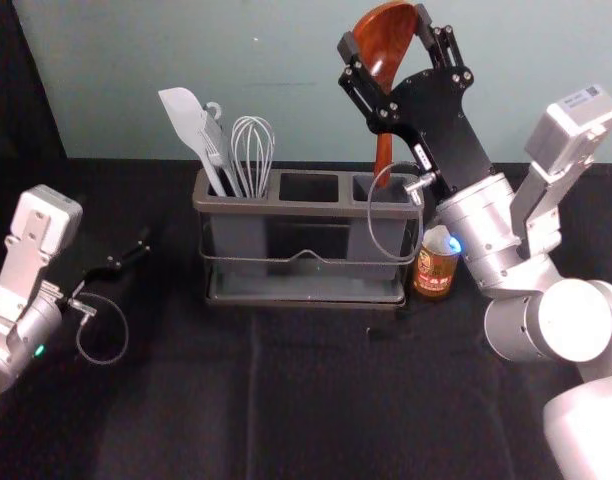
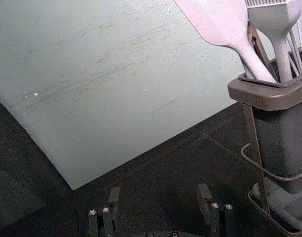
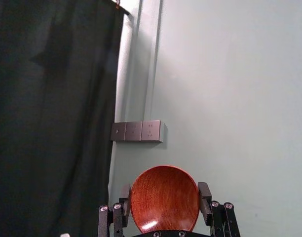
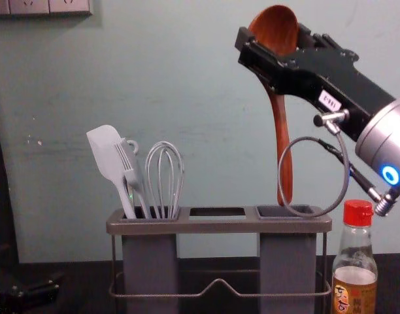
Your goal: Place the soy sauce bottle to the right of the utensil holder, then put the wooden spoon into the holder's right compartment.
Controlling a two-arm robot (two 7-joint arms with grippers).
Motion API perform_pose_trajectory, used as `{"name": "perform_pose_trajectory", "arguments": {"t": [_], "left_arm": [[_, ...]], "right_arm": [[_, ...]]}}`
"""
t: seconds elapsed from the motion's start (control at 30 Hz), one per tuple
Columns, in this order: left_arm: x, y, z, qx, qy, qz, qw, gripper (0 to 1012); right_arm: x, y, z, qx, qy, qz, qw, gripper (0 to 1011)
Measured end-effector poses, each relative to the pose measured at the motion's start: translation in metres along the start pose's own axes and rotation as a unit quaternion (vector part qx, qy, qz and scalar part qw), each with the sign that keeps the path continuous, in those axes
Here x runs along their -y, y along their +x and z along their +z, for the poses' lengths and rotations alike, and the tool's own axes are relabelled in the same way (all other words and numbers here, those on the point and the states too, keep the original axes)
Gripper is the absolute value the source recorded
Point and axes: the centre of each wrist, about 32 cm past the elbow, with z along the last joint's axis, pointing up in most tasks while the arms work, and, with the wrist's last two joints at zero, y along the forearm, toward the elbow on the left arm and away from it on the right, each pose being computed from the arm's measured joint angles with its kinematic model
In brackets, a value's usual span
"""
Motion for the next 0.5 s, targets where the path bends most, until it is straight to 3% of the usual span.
{"name": "perform_pose_trajectory", "arguments": {"t": [0.23, 0.5], "left_arm": [[0.0, 0.0, 0.0, 0.0, 0.0, 0.0, 1.0, 1000], [0.0, 0.0, 0.0, 0.0, 0.0, 0.0, 1.0, 1000]], "right_arm": [[0.006, 0.002, -0.02, -0.01, -0.001, -0.003, 0.9999, 837], [0.022, -0.001, -0.041, -0.022, -0.021, -0.001, 0.9995, 837]]}}
